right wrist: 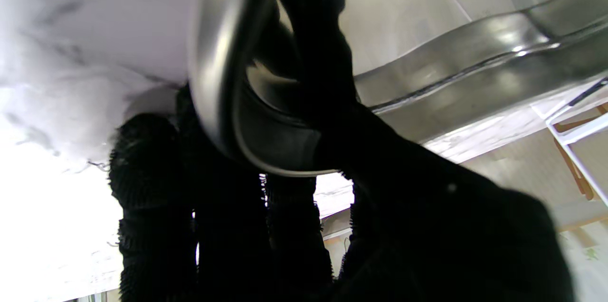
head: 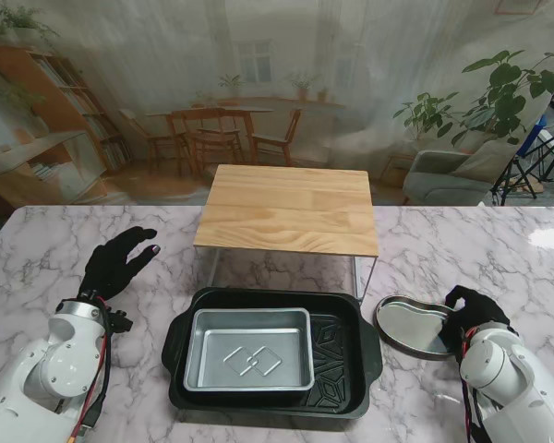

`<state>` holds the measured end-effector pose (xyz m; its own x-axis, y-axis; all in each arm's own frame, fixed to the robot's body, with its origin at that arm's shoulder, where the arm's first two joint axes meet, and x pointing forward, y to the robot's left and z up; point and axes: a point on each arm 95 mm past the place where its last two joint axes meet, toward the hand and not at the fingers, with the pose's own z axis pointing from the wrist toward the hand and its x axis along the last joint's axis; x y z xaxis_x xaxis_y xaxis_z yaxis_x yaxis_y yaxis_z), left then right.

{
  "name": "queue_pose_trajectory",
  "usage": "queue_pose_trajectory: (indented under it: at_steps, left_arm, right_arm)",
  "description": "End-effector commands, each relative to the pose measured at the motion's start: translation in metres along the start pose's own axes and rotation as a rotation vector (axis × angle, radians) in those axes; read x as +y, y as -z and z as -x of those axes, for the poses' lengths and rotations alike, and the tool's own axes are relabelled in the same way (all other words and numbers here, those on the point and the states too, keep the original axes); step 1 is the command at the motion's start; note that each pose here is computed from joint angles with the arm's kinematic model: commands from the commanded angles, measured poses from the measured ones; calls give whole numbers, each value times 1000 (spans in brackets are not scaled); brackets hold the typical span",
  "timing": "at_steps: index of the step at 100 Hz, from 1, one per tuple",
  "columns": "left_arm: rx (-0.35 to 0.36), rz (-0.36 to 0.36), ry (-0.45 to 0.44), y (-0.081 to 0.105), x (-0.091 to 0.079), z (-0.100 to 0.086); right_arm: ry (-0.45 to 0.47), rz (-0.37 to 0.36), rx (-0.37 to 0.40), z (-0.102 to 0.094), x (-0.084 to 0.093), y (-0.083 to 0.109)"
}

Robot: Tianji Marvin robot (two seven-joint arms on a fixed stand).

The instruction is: Stack the baking trays onto the shelf

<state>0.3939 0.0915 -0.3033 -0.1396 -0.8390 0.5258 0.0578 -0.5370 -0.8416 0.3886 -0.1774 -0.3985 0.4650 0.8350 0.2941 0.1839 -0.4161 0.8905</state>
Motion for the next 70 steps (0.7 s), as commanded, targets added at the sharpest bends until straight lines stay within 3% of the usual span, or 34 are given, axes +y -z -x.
queue_pose_trajectory:
  at_steps: [1,70]
  left_arm:
    - [-1,13,1,0,2,-1]
    - [-4,17,-7,-1,3,-1]
  right_arm:
    - [-12,-52,-30,12,-23,8]
    - [-88,41,19,16,27,27]
